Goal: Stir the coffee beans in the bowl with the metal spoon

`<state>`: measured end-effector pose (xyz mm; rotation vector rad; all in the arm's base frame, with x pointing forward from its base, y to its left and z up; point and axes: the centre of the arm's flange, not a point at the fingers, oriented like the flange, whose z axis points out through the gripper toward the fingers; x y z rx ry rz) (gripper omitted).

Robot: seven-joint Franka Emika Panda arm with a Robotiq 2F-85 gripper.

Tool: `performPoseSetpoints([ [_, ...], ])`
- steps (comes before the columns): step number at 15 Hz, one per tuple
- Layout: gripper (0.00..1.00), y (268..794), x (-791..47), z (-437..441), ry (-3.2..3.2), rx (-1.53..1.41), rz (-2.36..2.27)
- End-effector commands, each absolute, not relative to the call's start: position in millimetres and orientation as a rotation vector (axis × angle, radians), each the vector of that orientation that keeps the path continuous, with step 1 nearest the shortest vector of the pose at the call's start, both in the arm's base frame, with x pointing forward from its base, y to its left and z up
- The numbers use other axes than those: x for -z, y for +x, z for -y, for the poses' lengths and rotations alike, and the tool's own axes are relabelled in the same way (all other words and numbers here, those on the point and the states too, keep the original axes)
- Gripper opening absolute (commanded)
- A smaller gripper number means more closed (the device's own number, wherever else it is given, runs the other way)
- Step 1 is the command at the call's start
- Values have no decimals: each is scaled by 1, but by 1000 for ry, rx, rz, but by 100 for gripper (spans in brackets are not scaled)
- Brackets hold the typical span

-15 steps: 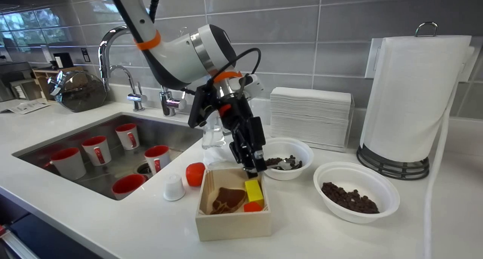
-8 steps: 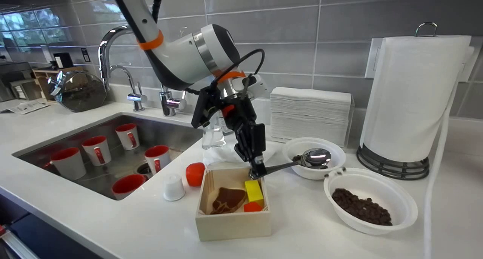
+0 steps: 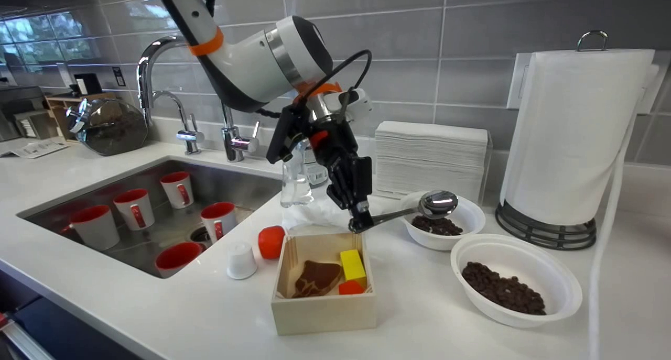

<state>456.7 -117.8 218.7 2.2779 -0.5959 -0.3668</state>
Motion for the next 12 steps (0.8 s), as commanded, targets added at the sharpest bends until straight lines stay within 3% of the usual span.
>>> performPoseSetpoints([
  [1, 1, 439, -263, 117, 2375, 352, 601],
  [12, 1, 325, -306, 205, 2699, 397, 1047],
])
